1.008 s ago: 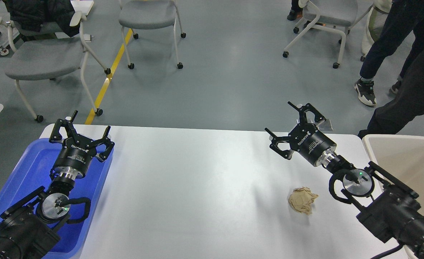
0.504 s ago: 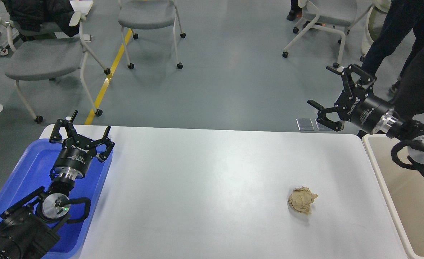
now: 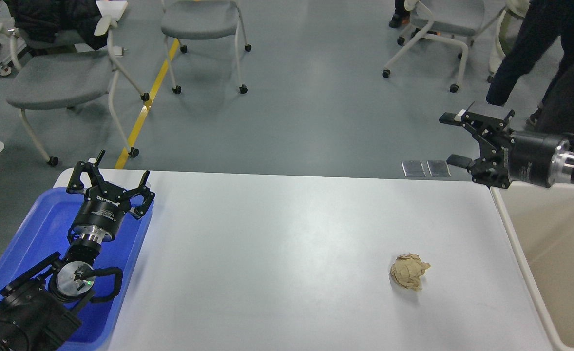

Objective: Tidy desktop
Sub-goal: 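Raise the right gripper up and away from the paper ball, then lower the open right gripper toward the crumpled beige paper ball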

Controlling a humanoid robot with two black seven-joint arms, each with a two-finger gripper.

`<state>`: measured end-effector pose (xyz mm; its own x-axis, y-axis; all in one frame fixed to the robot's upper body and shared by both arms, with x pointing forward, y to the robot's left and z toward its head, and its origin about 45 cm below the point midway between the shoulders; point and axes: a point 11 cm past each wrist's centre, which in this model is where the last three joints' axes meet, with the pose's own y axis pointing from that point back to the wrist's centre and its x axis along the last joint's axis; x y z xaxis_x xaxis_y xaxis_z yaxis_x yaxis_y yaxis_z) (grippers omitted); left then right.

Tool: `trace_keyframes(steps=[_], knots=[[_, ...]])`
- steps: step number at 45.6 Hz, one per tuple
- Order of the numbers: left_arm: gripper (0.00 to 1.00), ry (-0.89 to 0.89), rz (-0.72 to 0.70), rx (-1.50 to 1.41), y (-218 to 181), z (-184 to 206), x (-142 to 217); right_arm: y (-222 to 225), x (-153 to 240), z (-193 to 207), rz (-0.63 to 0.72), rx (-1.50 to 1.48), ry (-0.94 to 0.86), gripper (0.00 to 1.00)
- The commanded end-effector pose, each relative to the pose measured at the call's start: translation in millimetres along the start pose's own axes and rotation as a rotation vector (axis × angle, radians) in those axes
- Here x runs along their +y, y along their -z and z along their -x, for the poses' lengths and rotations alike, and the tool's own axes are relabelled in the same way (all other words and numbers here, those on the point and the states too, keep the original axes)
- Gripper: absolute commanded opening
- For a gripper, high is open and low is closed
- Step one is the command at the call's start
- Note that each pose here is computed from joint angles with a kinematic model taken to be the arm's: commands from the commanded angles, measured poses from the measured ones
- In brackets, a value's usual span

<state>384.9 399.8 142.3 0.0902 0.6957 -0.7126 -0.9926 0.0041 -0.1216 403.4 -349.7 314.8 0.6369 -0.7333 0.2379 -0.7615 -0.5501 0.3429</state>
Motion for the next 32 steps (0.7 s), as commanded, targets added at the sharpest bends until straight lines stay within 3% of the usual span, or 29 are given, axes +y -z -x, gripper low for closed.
trace_keyframes(steps=[1,18,32], knots=[[1.00,0.000,0.000,0.000,0,0,0,-8,11,45,0.107,0.207,0.138,1.00],[1.00,-0.001,0.000,-0.001,0,0,0,-49,-11,88,0.198,0.409,0.214,1.00],[1.00,0.001,0.000,0.001,0,0,0,-82,-36,122,0.198,0.491,0.234,1.00]])
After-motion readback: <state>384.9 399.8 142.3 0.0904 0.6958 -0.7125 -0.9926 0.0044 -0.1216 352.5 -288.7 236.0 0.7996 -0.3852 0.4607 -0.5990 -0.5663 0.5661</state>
